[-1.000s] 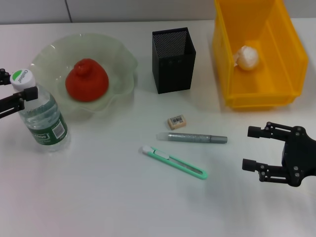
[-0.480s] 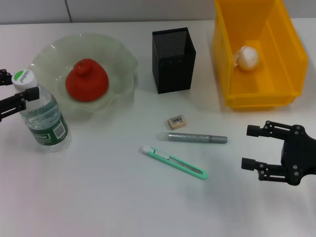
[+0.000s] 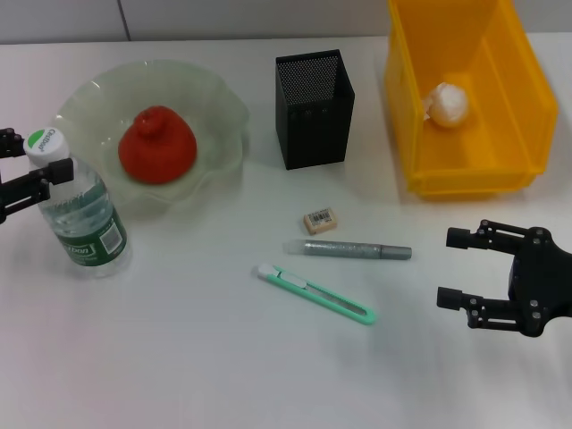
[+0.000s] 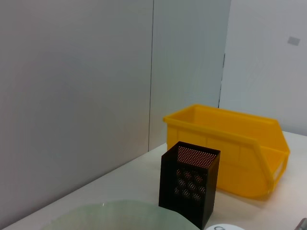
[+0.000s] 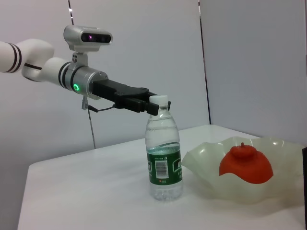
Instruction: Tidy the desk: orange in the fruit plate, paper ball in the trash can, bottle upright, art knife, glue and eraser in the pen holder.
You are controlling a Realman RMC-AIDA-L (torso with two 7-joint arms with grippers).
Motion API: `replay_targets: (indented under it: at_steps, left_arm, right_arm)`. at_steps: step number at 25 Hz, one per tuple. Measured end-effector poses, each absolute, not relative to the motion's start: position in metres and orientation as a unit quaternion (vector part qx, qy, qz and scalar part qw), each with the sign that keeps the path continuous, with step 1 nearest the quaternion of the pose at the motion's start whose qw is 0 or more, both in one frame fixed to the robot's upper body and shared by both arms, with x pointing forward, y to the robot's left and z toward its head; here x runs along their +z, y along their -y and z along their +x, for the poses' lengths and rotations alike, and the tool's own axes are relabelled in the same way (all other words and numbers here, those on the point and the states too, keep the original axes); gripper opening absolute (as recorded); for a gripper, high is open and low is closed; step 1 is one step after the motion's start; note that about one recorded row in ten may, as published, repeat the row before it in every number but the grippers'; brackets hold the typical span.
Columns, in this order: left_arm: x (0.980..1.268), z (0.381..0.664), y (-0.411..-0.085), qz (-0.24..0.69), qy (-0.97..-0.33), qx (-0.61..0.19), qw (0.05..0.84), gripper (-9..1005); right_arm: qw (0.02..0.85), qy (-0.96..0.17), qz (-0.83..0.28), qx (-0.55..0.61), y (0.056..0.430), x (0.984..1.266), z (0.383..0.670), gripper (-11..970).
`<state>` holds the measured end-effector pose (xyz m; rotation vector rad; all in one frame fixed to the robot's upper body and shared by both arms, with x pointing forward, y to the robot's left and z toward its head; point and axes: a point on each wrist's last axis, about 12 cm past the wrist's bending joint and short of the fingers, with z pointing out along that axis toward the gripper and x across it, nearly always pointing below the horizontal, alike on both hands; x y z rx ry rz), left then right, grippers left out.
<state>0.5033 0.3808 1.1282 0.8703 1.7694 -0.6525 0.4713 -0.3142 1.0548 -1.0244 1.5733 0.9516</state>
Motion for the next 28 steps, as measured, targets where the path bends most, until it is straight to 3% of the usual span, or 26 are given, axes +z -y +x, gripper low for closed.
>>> replay_targets:
  at_steps: [13, 24, 28]
  left_arm:
    - [1.128, 0.504, -0.380, 0.354, -0.731, -0.278, 0.512, 529]
    - [1.129, 0.504, -0.377, 0.357, -0.724, -0.286, 0.515, 786]
    - [1.138, 0.503, -0.374, 0.357, -0.700, -0.308, 0.537, 785]
  right_arm:
    - [0.495, -0.649, -0.423, 0.393, 0.314, 1.055, 0.472, 763]
    - [0.495, -0.648, -0.424, 0.393, 0.314, 1.055, 0.472, 764]
    - [0.495, -0.649, -0.424, 0.393, 0.314, 1.055, 0.472, 765]
